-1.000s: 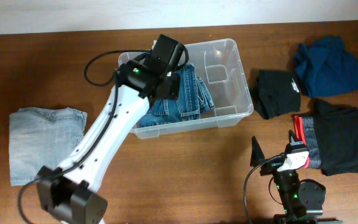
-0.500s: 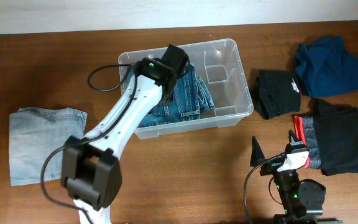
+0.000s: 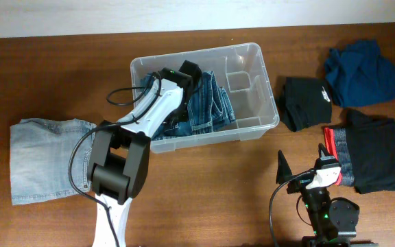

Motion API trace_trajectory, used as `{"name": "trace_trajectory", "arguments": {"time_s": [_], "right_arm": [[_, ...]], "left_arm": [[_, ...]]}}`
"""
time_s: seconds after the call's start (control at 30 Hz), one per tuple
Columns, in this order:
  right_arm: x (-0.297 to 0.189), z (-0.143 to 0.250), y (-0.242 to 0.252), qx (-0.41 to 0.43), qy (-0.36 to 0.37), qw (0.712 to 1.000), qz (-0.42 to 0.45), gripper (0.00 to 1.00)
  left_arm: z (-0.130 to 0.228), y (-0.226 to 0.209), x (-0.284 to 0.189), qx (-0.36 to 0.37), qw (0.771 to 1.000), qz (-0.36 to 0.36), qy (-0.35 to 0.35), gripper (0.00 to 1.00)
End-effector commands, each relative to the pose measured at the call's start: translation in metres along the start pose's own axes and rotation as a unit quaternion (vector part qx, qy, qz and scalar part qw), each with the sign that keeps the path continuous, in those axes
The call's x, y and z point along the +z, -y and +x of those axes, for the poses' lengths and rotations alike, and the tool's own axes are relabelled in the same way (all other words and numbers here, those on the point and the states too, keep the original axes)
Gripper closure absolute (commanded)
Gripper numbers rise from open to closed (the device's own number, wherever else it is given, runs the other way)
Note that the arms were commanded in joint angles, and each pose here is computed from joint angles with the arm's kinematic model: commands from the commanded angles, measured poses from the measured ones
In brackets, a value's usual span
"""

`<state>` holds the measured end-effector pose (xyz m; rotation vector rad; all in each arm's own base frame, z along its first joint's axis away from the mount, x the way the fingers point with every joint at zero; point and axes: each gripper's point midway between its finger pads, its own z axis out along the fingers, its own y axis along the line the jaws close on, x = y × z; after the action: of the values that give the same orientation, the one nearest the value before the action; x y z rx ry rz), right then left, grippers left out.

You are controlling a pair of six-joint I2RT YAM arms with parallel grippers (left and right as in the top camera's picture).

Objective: Pack container
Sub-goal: 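Press and flatten the jeans inside the bin with the left gripper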

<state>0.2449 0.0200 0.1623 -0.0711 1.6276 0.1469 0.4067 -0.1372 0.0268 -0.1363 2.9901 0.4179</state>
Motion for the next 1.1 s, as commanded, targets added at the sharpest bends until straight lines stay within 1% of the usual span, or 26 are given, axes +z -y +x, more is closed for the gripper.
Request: {"name": "trace_trajectory", "arguments": {"time_s": [0.0,0.1,0.17,0.27,0.33,0.4,0.5,0.6,0.87,1.07], "right_arm": [[0.0,0.002,-0.004,-0.004,-0.001,1.0,-0.01,0.02],[0.0,0.002,-0.004,-0.004,-0.001,1.0,-0.01,0.01],[0.0,0.002,-0.004,-0.004,-0.001,1.0,-0.01,0.02],[0.0,0.002,-0.004,-0.004,-0.001,1.0,-0.01,0.01],[0.0,0.002,-0.004,-0.004,-0.001,1.0,-0.01,0.01],[0.0,0.002,-0.004,-0.004,-0.001,1.0,-0.01,0.02],[0.0,0.002,-0.004,-0.004,-0.001,1.0,-0.01,0.01],[0.0,0.002,-0.004,-0.004,-0.001,1.0,-0.01,0.01],[0.0,0.002,-0.004,-0.004,-0.001,1.0,-0.01,0.01],[0.0,0.002,-0.004,-0.004,-0.001,1.0,-0.01,0.01]], "left_arm": [[0.023,0.005,0.04,0.004,0.997,0.021,-0.077,1.0],[0.018,0.007,0.023,0.002,0.997,0.035,-0.066,0.99],[0.008,0.005,0.0,-0.004,0.998,0.048,-0.043,0.99],[-0.008,0.0,-0.042,-0.015,0.997,0.073,0.002,0.99],[-0.022,-0.007,-0.077,-0.028,0.994,0.09,0.047,0.99],[-0.031,-0.019,-0.102,-0.039,0.992,0.088,0.087,0.99],[-0.041,-0.037,-0.126,-0.054,0.987,0.073,0.132,0.99],[-0.046,-0.041,-0.132,-0.061,0.985,0.072,0.147,0.99],[-0.06,-0.038,-0.118,-0.075,0.981,0.071,0.162,0.99],[-0.064,-0.032,-0.101,-0.075,0.983,0.067,0.155,0.99]]}}
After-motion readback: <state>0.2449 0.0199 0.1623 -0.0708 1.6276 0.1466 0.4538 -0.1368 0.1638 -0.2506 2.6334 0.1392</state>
